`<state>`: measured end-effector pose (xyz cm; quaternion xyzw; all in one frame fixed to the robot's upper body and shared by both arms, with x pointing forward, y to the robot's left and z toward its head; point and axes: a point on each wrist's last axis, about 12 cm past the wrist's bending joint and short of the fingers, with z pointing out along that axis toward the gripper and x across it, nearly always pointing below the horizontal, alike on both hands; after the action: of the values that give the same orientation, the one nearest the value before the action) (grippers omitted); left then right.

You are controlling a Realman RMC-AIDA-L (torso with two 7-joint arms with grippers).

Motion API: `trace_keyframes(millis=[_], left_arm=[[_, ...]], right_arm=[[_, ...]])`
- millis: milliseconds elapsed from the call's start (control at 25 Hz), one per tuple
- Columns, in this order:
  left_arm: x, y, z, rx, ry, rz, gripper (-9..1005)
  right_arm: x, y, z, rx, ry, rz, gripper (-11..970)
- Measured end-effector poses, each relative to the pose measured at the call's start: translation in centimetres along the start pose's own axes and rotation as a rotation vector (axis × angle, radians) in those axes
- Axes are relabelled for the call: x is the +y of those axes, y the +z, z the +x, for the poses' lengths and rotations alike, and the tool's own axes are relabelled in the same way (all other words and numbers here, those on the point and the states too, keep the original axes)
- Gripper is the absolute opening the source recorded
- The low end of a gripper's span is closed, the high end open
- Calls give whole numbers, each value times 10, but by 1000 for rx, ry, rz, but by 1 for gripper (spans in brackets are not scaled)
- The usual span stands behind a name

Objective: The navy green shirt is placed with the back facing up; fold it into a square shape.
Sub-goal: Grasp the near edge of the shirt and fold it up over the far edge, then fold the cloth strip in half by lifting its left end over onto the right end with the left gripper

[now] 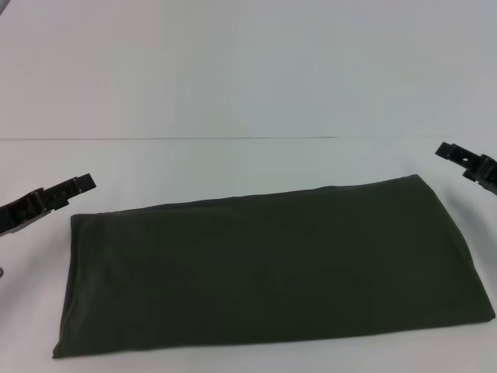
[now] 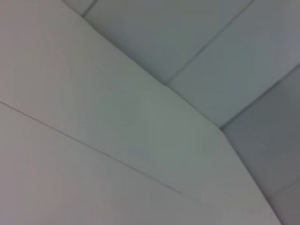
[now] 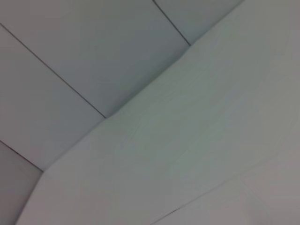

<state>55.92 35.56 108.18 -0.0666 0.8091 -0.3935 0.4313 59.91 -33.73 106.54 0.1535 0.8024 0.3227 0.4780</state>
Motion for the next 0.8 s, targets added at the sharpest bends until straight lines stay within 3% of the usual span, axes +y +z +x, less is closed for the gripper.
trace_keyframes(millis=[80, 200, 320, 520, 680, 800], left_arm=[[0, -8, -3, 32, -14, 39, 804], [-2, -29, -7, 102, -25, 134, 870], [-6, -52, -10, 177, -11, 198, 936], [-6, -63, -3, 376, 4, 155, 936], [-8, -47, 7, 553, 53, 101, 936], [-6, -39, 10, 581, 58, 61, 936]], right_arm=[[-7, -14, -3, -3, 13, -35, 826], [-13, -35, -2, 37, 10, -109, 930], [-19, -58, 4, 85, 4, -188, 927], [-25, -85, 14, 121, -5, -254, 924], [-28, -90, 23, 148, -19, -254, 923], [-28, -89, 29, 175, -36, -246, 923]])
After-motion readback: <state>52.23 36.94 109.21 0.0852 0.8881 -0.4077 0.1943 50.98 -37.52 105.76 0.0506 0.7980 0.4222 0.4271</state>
